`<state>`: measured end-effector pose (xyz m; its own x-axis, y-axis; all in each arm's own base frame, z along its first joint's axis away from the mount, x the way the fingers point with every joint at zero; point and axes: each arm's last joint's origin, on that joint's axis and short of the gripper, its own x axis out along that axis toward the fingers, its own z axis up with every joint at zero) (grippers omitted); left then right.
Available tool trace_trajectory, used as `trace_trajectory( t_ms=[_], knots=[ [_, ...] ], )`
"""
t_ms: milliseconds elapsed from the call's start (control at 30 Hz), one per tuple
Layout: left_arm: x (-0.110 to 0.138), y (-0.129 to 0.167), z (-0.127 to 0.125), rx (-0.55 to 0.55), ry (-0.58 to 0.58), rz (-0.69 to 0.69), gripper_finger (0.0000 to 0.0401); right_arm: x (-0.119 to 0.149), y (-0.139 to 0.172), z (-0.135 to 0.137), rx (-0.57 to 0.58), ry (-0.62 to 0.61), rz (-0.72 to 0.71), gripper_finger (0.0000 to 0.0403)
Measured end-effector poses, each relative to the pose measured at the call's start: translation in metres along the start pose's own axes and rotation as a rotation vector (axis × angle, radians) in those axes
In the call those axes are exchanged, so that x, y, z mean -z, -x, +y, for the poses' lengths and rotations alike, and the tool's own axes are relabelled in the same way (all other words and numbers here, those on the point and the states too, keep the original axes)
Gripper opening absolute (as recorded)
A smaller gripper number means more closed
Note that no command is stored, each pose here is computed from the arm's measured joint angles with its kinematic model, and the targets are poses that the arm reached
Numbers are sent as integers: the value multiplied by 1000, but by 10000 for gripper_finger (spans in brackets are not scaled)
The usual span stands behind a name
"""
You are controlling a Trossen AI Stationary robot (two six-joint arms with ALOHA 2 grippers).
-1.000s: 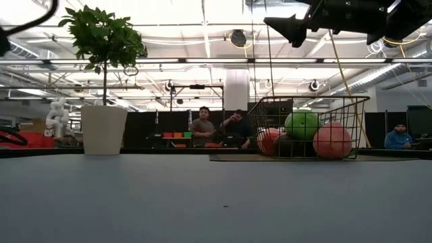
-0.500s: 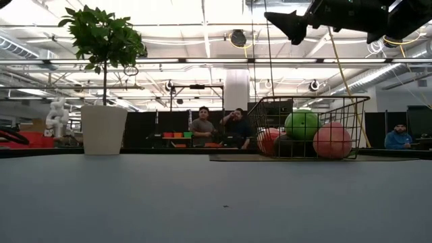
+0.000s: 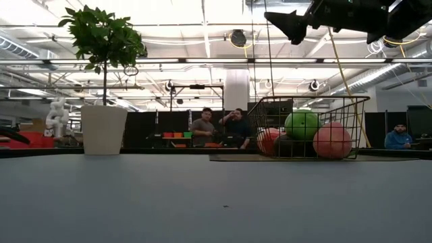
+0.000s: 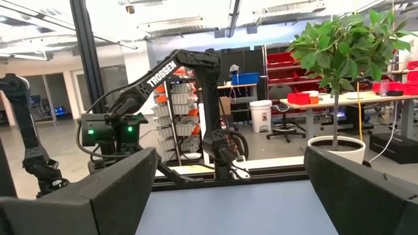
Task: Build produce basket
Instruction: Put the pink peach into the gold wire basket
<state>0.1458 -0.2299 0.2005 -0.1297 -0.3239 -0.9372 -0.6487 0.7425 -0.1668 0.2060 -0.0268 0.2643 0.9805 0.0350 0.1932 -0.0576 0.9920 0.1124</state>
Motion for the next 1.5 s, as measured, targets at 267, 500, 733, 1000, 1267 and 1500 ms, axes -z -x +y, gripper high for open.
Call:
trace_trajectory(
  t_ms=[267,500,733,1000,1267,1500],
  knots=[
    [16,-6,3,4,-53,-127,397,0,0,0,0,-3,0,381],
    [19,-17,1,-17,-82,-182,397,0,0,0,0,0,-3,381],
    [22,-43,-8,-29,-148,-132,397,0,0,0,0,0,0,381],
    [21,-49,-10,-40,-177,-137,397,0,0,0,-1,8,-3,381],
    [20,-49,-9,-56,-192,-144,397,0,0,0,0,9,-3,381],
    [14,-47,-10,-61,-222,-140,361,-1,0,0,0,17,-10,381]
  ],
)
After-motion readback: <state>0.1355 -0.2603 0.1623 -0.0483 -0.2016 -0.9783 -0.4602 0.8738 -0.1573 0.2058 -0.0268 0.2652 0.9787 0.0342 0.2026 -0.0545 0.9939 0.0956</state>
